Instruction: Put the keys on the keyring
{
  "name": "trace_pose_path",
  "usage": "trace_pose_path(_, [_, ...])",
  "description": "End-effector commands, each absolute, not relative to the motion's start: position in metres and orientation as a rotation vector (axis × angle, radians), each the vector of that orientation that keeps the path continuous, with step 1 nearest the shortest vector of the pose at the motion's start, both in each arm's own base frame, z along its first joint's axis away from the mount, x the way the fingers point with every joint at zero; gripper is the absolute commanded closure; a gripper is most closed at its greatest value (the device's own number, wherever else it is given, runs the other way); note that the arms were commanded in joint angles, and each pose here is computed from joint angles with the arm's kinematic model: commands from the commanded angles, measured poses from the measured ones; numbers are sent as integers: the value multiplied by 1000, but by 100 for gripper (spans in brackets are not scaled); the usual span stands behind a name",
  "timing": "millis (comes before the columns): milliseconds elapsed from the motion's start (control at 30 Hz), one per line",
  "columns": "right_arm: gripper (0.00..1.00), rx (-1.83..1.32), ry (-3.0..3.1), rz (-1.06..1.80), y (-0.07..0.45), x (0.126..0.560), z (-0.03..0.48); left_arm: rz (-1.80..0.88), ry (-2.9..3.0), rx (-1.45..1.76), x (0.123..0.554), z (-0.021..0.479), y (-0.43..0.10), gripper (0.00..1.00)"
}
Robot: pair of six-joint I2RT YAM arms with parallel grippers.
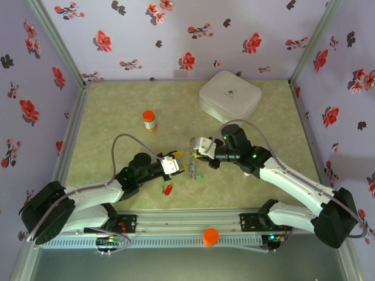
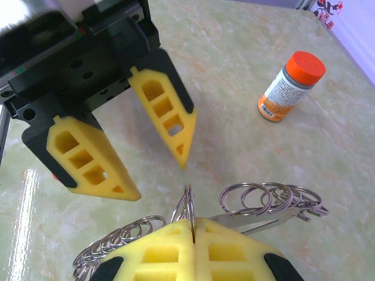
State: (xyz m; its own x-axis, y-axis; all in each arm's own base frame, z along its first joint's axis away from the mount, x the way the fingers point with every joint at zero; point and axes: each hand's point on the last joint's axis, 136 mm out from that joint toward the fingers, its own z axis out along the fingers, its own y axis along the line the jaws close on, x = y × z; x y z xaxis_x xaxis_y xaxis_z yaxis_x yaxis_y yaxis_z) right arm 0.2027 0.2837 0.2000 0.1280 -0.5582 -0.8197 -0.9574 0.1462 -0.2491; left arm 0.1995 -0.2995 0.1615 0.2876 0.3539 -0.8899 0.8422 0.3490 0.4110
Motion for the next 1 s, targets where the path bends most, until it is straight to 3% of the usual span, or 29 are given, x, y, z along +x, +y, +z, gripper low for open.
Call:
trace_pose_path(0, [100, -1506, 1504, 604, 287, 197, 215, -447, 1234, 1140, 205, 186, -292, 58])
trace_pose_path(200, [100, -1509, 1489, 585, 287, 200, 218, -972, 1479, 943, 183, 189, -280, 51])
trace_pose_path(400, [100, -1517, 1484, 600, 290, 199, 221, -1404, 1761, 579, 174, 197, -279, 59])
trace_pose_path(667, [100, -1519, 1486, 617, 291, 197, 217, -1710, 1890, 273, 174, 191, -284, 60])
trace_pose_path(967, [100, -1518, 1472, 644, 295, 194, 219, -1923, 1913, 220, 179, 186, -304, 63])
